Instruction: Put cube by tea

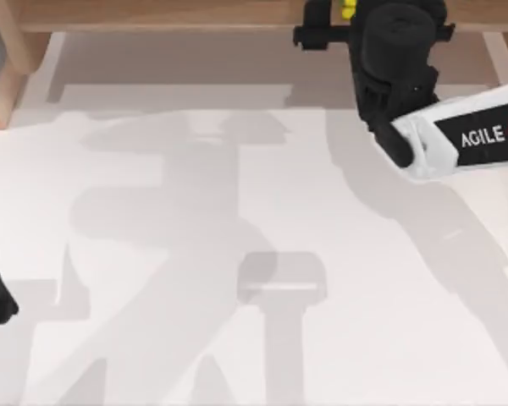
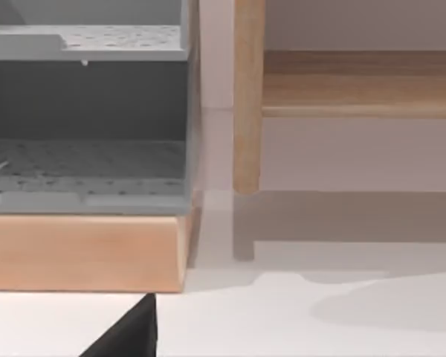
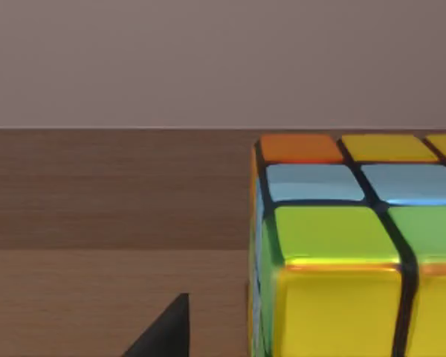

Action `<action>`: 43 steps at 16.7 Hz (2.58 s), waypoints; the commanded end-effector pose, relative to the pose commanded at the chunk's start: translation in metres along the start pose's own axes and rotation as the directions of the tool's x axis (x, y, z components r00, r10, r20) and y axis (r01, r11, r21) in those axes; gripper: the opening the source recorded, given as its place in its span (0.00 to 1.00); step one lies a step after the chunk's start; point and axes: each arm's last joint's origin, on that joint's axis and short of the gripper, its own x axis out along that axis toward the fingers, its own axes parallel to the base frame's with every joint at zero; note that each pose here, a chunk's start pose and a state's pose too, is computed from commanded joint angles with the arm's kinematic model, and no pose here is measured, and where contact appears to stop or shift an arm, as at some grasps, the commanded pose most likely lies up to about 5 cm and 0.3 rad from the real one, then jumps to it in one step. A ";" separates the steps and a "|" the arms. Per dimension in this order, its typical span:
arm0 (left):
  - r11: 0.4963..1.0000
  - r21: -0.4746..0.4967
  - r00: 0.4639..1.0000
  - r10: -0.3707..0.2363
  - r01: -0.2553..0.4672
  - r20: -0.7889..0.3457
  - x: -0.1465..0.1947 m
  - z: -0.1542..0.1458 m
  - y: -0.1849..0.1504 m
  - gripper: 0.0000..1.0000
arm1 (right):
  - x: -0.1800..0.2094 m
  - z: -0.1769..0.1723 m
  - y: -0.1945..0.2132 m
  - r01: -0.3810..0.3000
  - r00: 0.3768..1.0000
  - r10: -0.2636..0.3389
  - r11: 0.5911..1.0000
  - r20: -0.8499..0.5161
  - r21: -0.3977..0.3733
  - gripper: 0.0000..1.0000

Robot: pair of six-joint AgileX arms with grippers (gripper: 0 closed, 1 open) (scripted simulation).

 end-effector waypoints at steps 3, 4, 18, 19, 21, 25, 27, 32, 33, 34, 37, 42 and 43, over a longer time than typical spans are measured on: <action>1.000 0.000 1.000 0.000 0.000 0.000 0.000 0.000 0.000 1.00 | 0.000 0.000 0.000 0.000 1.000 0.000 1.000 0.000 0.000 0.47; 1.000 0.000 1.000 0.000 0.000 0.000 0.000 0.000 0.000 1.00 | 0.000 0.000 0.000 0.000 1.000 0.000 1.000 0.000 0.000 0.40; 1.000 0.000 1.000 0.000 0.000 0.000 0.000 0.000 0.000 1.00 | -0.001 0.001 0.001 -0.004 1.000 0.004 1.000 0.001 0.002 0.00; 1.000 0.000 1.000 0.000 0.000 0.000 0.000 0.000 0.000 1.00 | -0.001 0.001 0.002 -0.003 1.000 0.003 1.000 0.002 0.004 0.00; 1.000 0.000 1.000 0.000 0.000 0.000 0.000 0.000 0.000 1.00 | 0.000 0.005 0.002 0.005 1.000 -0.005 1.000 0.026 0.027 0.00; 1.000 0.000 1.000 0.000 0.000 0.000 0.000 0.000 0.000 1.00 | 0.010 0.015 -0.011 0.064 0.990 -0.074 0.994 0.123 0.084 0.00; 1.000 0.000 1.000 0.000 0.000 0.000 0.000 0.000 0.000 1.00 | 0.013 0.019 -0.018 0.088 0.984 -0.102 0.991 0.144 0.098 0.00; 1.000 0.000 1.000 0.000 0.000 0.000 0.000 0.000 0.000 1.00 | 0.005 0.009 -0.007 0.045 0.998 -0.047 0.998 0.036 0.039 0.00; 1.000 0.000 1.000 0.000 0.000 0.000 0.000 0.000 0.000 1.00 | 0.003 0.010 -0.004 0.027 0.999 -0.028 0.999 0.017 0.024 0.00; 1.000 0.000 1.000 0.000 0.000 0.000 0.000 0.000 0.000 1.00 | 0.001 0.010 -0.001 0.011 1.000 -0.011 1.000 0.006 0.012 0.00; 1.000 0.000 1.000 0.000 0.000 0.000 0.000 0.000 0.000 1.00 | -0.001 0.011 0.001 -0.004 1.000 0.004 1.000 0.001 0.002 0.00; 1.000 0.000 1.000 0.000 0.000 0.000 0.000 0.000 0.000 1.00 | 0.001 0.018 -0.001 -0.015 1.000 0.015 1.000 0.011 0.022 0.00; 1.000 0.000 1.000 0.000 0.000 0.000 0.000 0.000 0.000 1.00 | 0.001 0.024 -0.001 -0.034 0.999 0.033 0.999 0.016 0.035 0.00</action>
